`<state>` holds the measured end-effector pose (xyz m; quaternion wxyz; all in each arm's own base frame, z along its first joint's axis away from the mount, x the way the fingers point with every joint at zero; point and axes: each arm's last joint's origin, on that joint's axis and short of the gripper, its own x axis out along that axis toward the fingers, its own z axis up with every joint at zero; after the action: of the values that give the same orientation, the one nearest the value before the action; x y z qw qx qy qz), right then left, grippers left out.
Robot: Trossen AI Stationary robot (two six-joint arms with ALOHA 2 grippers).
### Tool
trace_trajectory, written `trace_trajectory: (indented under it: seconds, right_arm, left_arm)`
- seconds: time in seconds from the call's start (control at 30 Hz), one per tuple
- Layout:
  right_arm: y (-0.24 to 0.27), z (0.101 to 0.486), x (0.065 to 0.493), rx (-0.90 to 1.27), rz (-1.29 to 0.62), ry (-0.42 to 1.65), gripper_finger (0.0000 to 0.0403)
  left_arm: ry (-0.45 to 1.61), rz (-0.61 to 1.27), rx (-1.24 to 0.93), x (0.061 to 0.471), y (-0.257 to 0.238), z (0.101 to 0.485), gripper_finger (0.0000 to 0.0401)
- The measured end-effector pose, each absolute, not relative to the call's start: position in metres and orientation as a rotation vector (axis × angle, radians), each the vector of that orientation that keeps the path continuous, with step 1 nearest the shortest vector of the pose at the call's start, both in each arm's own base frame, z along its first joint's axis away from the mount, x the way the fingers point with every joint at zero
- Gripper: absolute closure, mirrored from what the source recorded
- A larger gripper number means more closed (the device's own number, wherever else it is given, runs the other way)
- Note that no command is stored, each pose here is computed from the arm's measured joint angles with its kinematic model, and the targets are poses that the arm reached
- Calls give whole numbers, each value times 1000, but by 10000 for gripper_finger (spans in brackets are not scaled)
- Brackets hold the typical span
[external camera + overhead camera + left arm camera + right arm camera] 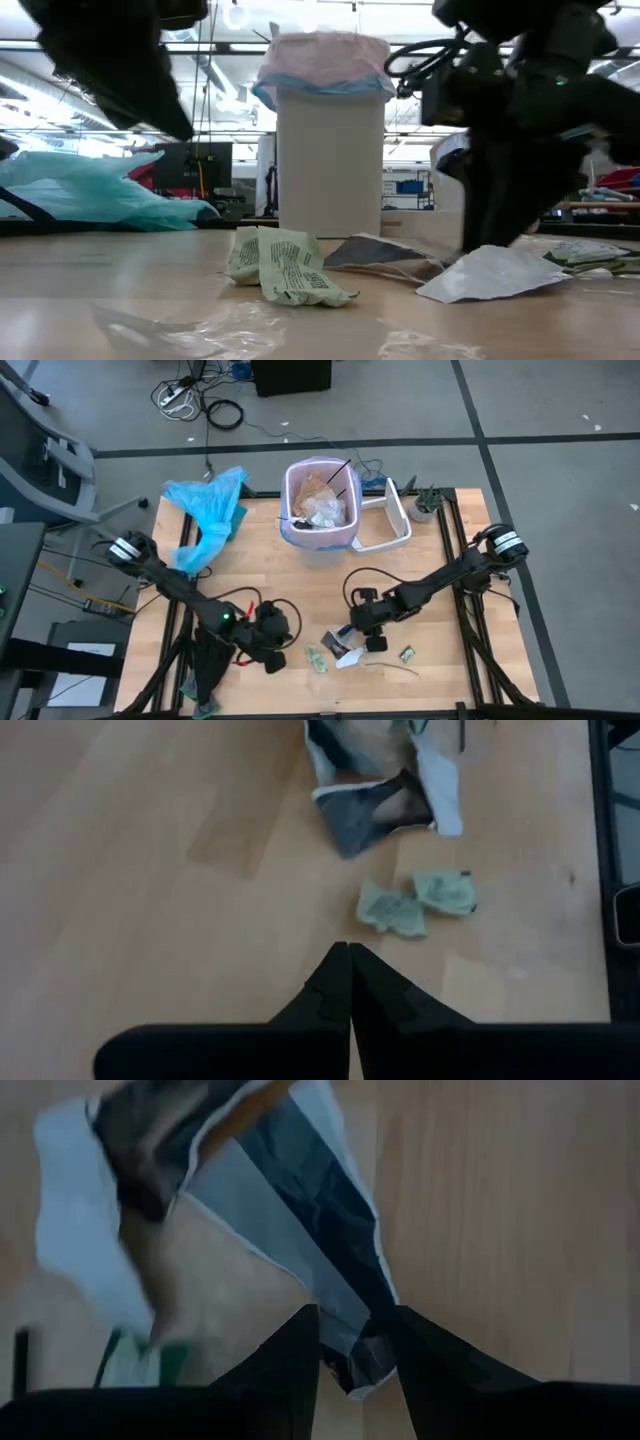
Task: Place trash/remove bag and relplace
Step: Put the black paper into the trash bin
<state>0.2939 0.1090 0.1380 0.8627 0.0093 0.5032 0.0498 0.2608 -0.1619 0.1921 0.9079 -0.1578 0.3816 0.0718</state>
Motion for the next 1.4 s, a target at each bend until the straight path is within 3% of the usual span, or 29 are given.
trace_trajectory:
  seconds: [0.2,0.4,0.53,0.77,1.0,1.23,1.4]
  right_arm:
    - [105,120,306,33,117,1072,290]
    - [108,111,311,130,96,1070,390]
    - [109,116,311,198,60,1076,400]
    - [108,162,316,121,-11,1132,403]
    - [113,199,322,41,-28,1194,403]
    - [113,206,327,-21,11,1164,397]
    - [114,206,327,-77,85,1168,356]
  left_arm:
    - [793,138,-334,248,-160,191,395]
    - [813,97,-316,243,-159,188,395]
    - [845,100,-281,237,-156,187,396]
    - [812,68,-241,222,-145,185,396]
    - [709,54,-356,208,-136,186,396]
    - [701,46,-382,206,-138,188,396]
    - [700,46,-381,206,-138,188,396]
